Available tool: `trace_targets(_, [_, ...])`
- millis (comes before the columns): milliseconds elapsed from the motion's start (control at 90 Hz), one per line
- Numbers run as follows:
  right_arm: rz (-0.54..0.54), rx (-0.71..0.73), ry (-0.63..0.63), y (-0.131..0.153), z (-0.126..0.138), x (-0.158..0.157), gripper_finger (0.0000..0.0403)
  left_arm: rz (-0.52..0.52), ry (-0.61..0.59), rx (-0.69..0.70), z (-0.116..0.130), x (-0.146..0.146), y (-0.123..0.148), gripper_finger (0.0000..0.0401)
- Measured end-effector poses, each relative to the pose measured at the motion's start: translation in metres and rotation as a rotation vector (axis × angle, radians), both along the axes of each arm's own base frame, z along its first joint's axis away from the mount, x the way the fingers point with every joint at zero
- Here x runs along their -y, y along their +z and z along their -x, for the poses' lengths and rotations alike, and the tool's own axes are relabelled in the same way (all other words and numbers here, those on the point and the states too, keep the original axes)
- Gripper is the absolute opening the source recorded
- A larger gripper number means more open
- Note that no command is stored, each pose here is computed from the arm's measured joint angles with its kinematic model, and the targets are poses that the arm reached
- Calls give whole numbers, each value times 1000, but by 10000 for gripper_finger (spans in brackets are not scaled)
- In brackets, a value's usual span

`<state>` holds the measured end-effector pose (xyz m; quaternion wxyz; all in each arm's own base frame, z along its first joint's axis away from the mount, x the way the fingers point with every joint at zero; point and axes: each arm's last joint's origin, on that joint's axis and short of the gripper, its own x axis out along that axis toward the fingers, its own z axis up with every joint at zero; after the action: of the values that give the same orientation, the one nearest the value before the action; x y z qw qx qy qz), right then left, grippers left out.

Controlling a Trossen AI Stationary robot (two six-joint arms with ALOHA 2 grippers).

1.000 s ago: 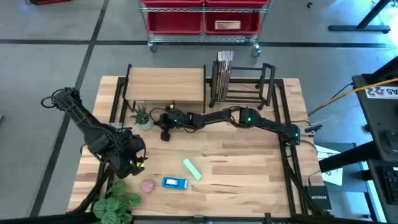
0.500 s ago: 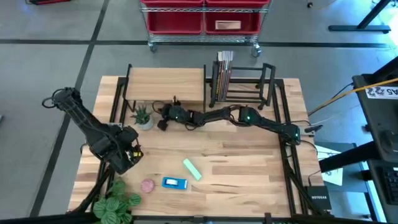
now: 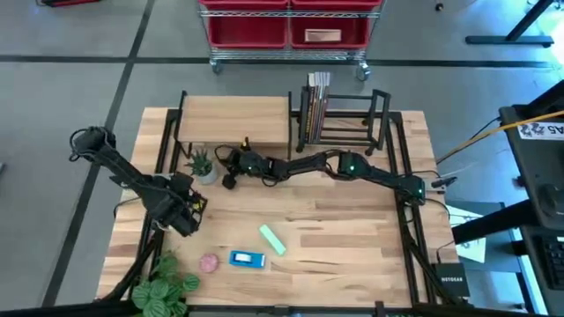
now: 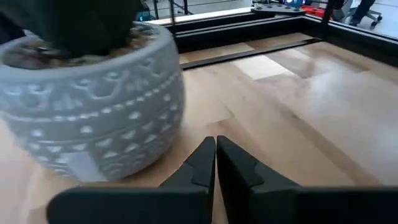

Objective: Stock shelves
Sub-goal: Remove the gray plotted plant from under the shelf

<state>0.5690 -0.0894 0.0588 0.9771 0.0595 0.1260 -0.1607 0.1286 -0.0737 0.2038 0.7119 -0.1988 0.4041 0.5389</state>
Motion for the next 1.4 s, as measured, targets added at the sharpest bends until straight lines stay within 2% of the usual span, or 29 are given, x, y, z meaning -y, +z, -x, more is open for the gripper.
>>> trace_targets(244, [-5, -4, 16, 0, -1, -6, 0, -20, 189, -76, -19, -24, -10, 250])
trace_targets(533, [-12, -35, 45, -3, -2, -18, 0, 5, 307, -236, -35, -43, -28, 242])
trace_targets(633, [-17, -58, 51, -5, -1, -19, 0, 10, 321, -281, -38, -47, -34, 218])
trace_targets(978, [-8, -69, 18, -4, -1, -18, 0, -23, 379, -434, -48, -56, -58, 87])
trace_targets(1156, [18, -75, -12, -4, 0, -16, 0, -56, 354, -509, -52, -57, -72, 49])
trace_targets(1322, [90, -90, 31, -3, 0, -16, 0, -36, 185, -424, -63, -56, -90, 33])
trace_targets(1400, [117, -92, 65, -3, -1, -17, 0, -11, 146, -408, -66, -56, -94, 24])
